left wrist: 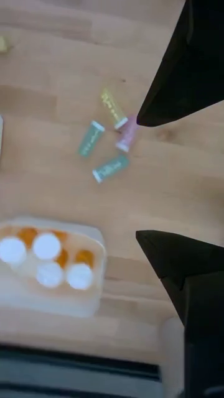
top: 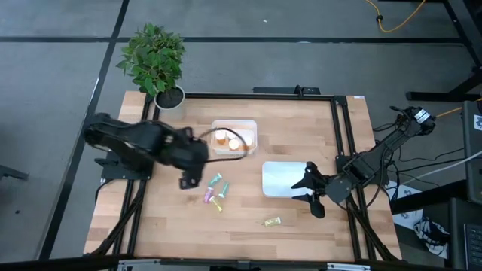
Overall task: Pick and place medicine bottles into bin by pill shape (circle, oval)
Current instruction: Put the small yellow pill bottle into the bottom white bin
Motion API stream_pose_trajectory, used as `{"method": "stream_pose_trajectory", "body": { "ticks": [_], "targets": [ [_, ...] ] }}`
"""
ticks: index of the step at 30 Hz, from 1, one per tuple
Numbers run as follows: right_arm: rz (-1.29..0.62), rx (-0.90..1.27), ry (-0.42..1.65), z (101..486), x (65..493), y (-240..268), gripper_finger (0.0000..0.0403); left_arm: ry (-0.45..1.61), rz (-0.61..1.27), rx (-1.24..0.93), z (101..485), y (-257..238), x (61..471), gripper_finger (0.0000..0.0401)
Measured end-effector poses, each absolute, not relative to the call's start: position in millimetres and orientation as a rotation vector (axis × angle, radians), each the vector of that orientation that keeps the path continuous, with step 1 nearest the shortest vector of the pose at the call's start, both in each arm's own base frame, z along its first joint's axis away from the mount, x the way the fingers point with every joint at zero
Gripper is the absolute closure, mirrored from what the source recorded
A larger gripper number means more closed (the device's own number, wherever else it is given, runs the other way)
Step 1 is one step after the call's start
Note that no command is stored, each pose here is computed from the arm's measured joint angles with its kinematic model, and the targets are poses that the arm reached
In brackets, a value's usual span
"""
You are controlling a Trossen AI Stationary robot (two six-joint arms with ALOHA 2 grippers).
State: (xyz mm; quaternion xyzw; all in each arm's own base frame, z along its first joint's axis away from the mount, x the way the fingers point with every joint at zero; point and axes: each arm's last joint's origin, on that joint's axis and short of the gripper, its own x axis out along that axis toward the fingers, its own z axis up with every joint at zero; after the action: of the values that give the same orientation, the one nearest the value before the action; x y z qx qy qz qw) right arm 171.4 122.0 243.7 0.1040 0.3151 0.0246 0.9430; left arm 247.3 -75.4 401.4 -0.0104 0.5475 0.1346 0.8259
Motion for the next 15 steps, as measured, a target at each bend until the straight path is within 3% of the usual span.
{"method": "stream_pose_trajectory", "body": {
  "ticks": [9, 15],
  "targets": [
    [0.059, 0.224, 0.62, 246, 173, 123, 0.0227, 0.97, 0.294, -0.158, 357, -62, 167, 0.012],
    [0.059, 0.241, 0.594, 248, 175, 122, 0.0227, 0.71, 0.192, -0.147, 317, -51, 145, 0.012]
  ]
}}
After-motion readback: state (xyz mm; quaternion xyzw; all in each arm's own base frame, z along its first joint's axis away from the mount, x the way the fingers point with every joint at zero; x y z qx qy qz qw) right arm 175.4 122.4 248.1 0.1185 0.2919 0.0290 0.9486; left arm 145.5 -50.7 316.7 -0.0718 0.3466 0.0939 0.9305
